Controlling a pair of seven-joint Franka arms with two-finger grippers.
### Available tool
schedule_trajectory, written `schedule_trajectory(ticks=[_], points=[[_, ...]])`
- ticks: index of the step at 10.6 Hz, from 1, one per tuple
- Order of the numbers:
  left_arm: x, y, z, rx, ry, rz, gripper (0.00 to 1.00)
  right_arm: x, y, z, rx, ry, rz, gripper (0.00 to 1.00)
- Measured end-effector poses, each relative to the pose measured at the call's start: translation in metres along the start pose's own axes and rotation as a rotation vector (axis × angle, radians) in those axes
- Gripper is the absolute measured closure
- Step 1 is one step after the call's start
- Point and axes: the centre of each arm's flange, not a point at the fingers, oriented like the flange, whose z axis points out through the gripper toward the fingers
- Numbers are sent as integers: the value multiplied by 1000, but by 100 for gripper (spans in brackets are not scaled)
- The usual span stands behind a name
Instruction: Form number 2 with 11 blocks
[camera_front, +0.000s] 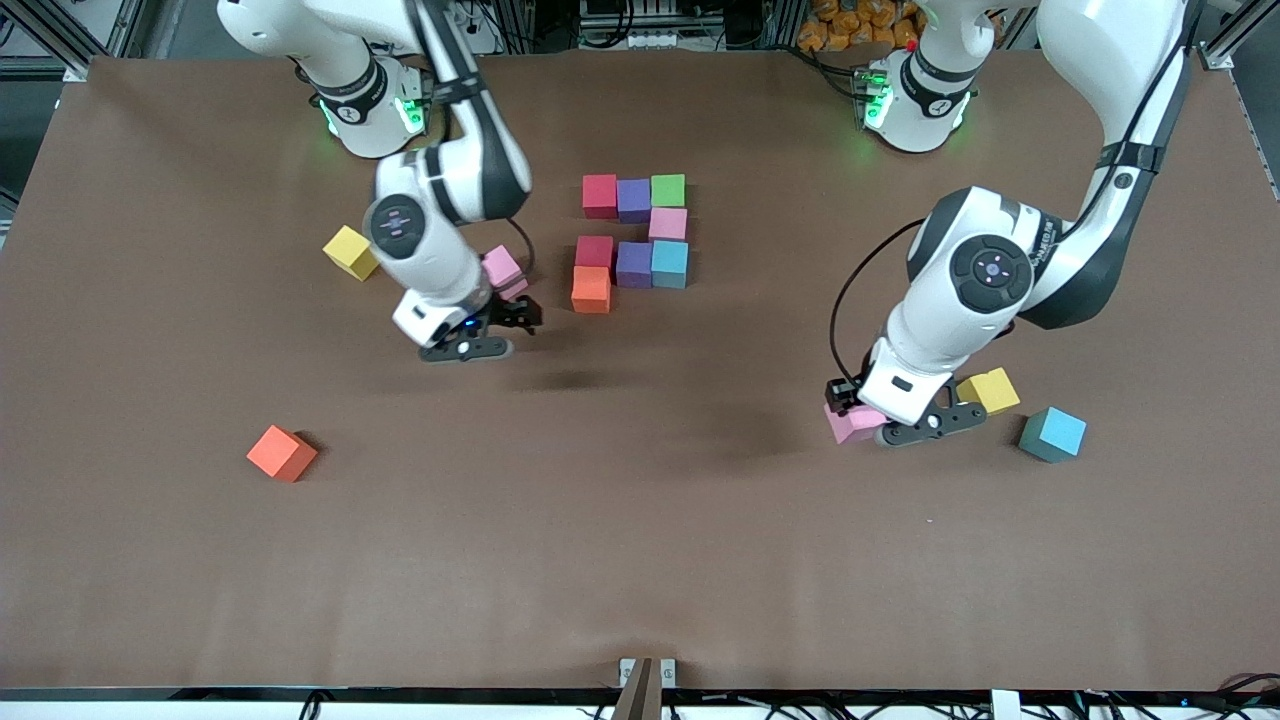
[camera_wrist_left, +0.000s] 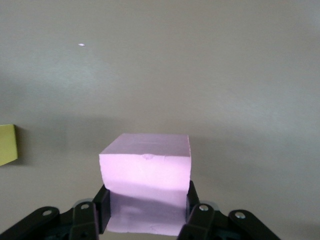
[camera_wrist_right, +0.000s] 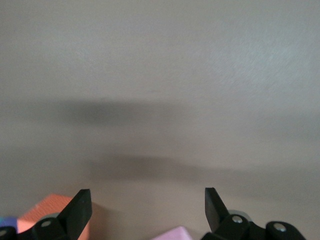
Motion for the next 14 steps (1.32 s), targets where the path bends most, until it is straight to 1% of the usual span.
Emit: schedule_trajectory(ticks=[2, 3, 4, 5, 6, 7, 9, 11, 13, 14], points=[[-24, 33, -3, -14, -4, 70, 41, 5, 28, 0, 1, -11, -134, 0], [-38, 52, -2, -8, 1, 118, 41, 3, 37, 4, 0, -21, -196, 0], [-51, 69, 1, -3, 3, 159, 41, -1, 41, 8, 1, -27, -248, 0], [-61, 85, 4, -8, 0, 188, 41, -6, 40, 9, 7, -20, -297, 0], [-69, 101, 8, -18, -7, 213, 41, -13, 41, 10, 12, 2, -340, 0], [-81, 119, 15, -27, -21, 242, 41, -25, 46, 12, 14, 36, -377, 0], [-118, 161, 39, -33, -58, 320, 41, -65, 42, 27, 25, 76, -437, 0], [-143, 191, 56, -26, -67, 377, 41, -100, 26, 40, 21, 114, -491, 0], [-149, 208, 64, -29, -60, 395, 41, -120, 13, 51, 9, 121, -532, 0], [-151, 217, 68, -30, -53, 376, 41, -125, 12, 54, 4, 127, -535, 0]])
